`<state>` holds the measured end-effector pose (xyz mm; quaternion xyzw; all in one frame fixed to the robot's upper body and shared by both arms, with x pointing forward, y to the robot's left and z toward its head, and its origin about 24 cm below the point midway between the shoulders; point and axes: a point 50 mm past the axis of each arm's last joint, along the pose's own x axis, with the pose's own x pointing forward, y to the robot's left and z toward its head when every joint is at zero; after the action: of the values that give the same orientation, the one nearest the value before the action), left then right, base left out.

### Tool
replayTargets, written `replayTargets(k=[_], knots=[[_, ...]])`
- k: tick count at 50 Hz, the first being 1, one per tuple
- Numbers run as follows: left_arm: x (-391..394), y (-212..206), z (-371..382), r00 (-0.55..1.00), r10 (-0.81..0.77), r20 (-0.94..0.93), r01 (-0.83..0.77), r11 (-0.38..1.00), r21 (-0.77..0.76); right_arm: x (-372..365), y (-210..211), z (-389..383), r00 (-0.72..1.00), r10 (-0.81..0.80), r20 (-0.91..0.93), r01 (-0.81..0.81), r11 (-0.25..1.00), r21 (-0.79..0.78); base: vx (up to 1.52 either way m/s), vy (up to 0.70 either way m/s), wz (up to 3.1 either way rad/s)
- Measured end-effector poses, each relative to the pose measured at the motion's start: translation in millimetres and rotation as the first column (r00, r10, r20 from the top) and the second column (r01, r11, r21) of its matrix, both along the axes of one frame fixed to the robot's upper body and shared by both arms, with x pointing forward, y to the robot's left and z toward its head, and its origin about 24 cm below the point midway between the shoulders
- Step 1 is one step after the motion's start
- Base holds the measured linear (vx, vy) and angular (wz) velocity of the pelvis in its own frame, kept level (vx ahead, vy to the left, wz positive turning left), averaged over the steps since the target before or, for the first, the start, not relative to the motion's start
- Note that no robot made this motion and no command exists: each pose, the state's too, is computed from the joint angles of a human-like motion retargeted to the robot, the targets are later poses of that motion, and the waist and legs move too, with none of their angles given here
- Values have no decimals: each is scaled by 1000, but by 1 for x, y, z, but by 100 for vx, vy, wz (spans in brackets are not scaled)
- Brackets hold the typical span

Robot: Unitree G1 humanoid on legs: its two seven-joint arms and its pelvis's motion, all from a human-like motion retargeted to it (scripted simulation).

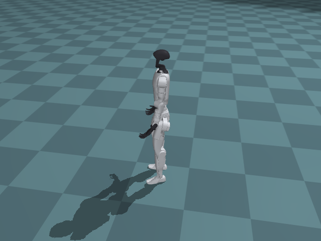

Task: Kungfu

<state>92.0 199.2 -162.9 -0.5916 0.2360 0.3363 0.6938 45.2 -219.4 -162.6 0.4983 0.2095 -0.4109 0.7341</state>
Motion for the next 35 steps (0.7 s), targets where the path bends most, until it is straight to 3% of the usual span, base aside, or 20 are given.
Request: replayTargets(k=[4, 7, 10, 15, 23, 28, 32, 35], knots=[[26, 19, 11, 872, 459, 170, -440, 887, -138, -3, -18, 3, 900, -425, 94, 422, 905, 49, -11, -4, 4], [36, 36, 18, 696, 687, 206, -652, 726, -220, -6, -31, 6, 743, -652, 151, 643, 758, 106, -12, -2, -4], [35, 50, 21, 585, 785, 205, -746, 620, -243, -10, -42, 7, 590, -788, 178, 773, 615, 156, -8, 0, -14], [26, 67, 23, 586, 782, 212, -762, 621, -185, -12, -54, 10, 499, -848, 176, 832, 526, 174, -6, -1, -20], [9, 80, 24, 676, 708, 203, -713, 698, -61, -14, -63, 13, 595, -783, 181, 778, 618, 113, 0, 0, 0], [-3, 87, 23, 821, 553, 146, -567, 820, 83, -18, -70, 16, 737, -662, 138, 667, 745, 12, 0, 0, 0], [-17, 97, 23, 947, 322, 23, -317, 915, 251, -18, -78, 19, 906, -423, 24, 423, 899, -115, -1, -2, 1], [-32, 108, 26, 984, 13, -176, 62, 908, 415, -14, -80, 20, 983, -61, -172, 19, 972, -235, -4, -8, 18]])
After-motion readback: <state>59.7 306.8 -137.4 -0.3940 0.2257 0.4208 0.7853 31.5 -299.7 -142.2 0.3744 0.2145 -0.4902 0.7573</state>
